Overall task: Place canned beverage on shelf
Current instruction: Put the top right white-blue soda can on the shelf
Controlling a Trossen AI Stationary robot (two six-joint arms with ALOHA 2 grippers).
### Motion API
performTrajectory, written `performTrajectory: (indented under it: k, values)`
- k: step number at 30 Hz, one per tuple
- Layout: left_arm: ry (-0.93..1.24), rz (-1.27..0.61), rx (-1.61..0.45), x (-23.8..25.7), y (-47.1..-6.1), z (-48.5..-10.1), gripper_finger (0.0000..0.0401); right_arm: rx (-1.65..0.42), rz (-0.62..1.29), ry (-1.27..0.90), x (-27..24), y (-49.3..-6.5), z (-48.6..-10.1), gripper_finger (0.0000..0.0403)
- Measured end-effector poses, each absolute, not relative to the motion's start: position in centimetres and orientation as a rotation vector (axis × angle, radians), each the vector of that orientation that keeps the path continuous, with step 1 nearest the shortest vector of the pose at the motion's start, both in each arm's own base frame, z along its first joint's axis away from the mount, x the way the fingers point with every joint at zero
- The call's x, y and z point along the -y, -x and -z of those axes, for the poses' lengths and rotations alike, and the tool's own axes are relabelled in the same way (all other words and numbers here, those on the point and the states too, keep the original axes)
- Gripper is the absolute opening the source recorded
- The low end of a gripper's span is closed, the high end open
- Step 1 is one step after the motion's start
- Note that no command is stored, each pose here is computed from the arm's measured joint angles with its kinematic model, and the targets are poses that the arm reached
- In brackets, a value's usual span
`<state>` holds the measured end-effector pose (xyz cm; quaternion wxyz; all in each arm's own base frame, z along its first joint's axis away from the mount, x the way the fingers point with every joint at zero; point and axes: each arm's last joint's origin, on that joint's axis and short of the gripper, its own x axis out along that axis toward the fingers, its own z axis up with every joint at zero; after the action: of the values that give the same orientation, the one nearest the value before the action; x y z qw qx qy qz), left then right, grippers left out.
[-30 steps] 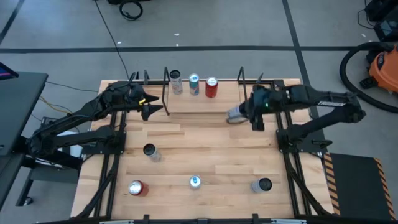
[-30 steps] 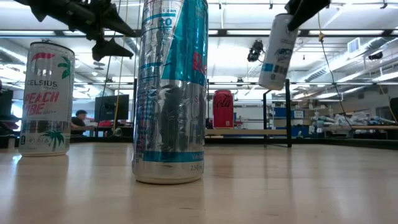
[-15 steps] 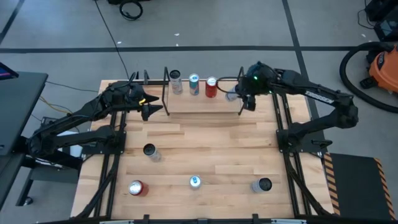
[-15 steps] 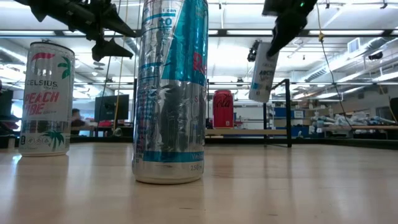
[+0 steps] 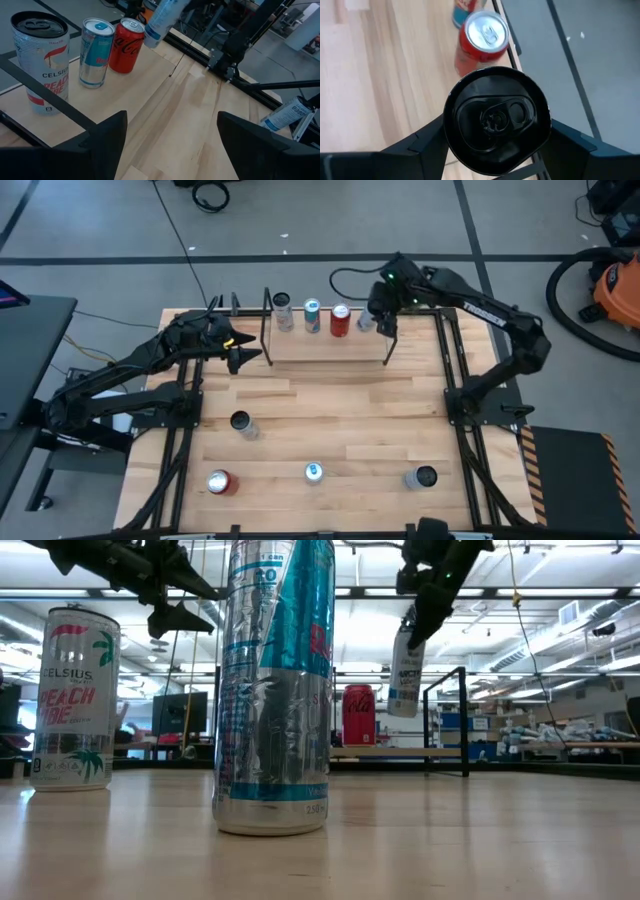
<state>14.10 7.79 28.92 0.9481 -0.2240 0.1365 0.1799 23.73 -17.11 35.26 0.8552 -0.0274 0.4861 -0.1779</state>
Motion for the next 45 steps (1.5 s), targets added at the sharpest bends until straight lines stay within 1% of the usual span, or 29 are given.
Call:
performTrajectory:
  k: [4,8,11,19,25,31,35,41,45]
  values:
    - [0.456,-0.366,-0.278,-7.8,-14.1,-28.9,0.0311,-1.046,0.362,0.03,18.5,-23.8,-34.6,0.0268]
    - [0.456,-0.366,-0.278,-7.8,-14.1,-28.9,0.0311,-1.018,0.308,-0.047,20.0,-23.4,-33.9,0.0268]
    - [0.462,-0.368,-0.287,-7.8,-14.1,-28.8,0.0311,-1.014,0.324,-0.066,20.7,-22.8,-33.9,0.0268]
    - [0.478,-0.373,-0.326,-7.7,-13.9,-28.5,0.0311,-1.031,0.353,-0.1,21.4,-22.0,-33.7,0.0268]
    - [0.478,-0.373,-0.326,-7.7,-13.9,-28.5,0.0311,-1.059,0.351,-0.113,21.6,-22.1,-32.9,0.0268]
    - [0.477,-0.374,-0.325,-7.7,-13.9,-28.5,0.0311,-1.026,0.359,-0.099,21.9,-22.3,-33.0,0.0268]
    - [0.477,-0.374,-0.325,-7.7,-13.9,-28.5,0.0311,-1.069,0.35,-0.129,22.3,-22.6,-32.0,0.0268]
    - [0.477,-0.373,-0.325,-7.7,-13.9,-28.5,0.0311,-1.062,0.357,-0.122,22.5,-22.7,-31.9,0.0268]
    - [0.477,-0.373,-0.325,-7.7,-13.9,-28.5,0.0311,-1.102,0.353,-0.146,22.7,-22.7,-31.3,0.0268]
